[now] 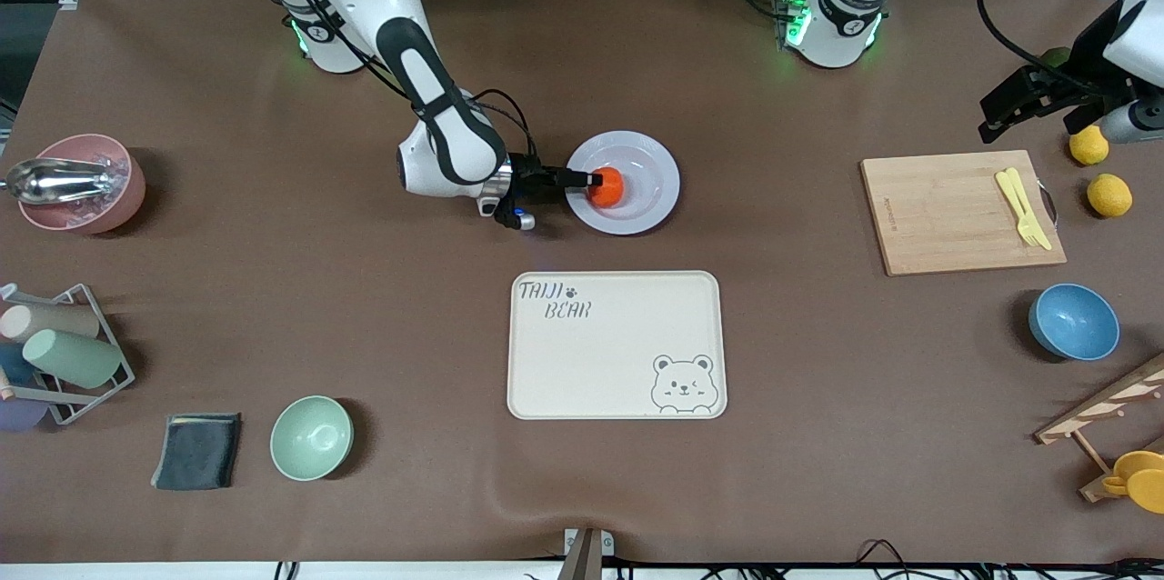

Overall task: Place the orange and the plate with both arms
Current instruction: 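Lift the plate with the right gripper and move it toward the tray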

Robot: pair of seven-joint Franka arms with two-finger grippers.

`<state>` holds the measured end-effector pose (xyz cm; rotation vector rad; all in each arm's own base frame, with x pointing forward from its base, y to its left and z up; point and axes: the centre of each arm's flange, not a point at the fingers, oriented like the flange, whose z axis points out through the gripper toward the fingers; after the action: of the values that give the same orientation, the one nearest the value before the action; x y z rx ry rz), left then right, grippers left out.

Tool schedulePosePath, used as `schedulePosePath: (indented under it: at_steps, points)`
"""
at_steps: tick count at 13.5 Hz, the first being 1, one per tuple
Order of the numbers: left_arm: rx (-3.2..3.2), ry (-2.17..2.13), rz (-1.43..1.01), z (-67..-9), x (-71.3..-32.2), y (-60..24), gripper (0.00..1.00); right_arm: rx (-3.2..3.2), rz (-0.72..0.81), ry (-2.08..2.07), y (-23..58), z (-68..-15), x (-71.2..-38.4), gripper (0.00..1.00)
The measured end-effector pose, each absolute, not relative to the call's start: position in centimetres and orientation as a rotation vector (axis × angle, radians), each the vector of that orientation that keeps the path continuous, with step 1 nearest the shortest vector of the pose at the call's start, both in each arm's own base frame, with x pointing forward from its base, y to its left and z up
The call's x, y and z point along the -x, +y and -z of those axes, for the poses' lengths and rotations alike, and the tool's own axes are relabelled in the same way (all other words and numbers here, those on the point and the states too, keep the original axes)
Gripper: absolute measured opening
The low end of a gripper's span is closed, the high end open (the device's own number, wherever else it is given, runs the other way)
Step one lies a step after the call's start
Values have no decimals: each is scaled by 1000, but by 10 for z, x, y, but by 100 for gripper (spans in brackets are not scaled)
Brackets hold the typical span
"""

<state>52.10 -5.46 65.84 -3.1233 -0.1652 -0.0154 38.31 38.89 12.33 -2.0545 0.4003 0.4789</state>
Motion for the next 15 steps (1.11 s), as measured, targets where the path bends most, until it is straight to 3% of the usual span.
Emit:
schedulePosePath:
  at_steps: [8, 15]
  points:
    - [3110, -183, 5, -656, -519, -47, 100, 2040, -398, 423, 372, -158, -402, 100]
    - [3105, -214, -1, -654, -520, -36, 100, 2149, -358, 457, 365, -145, -383, 100]
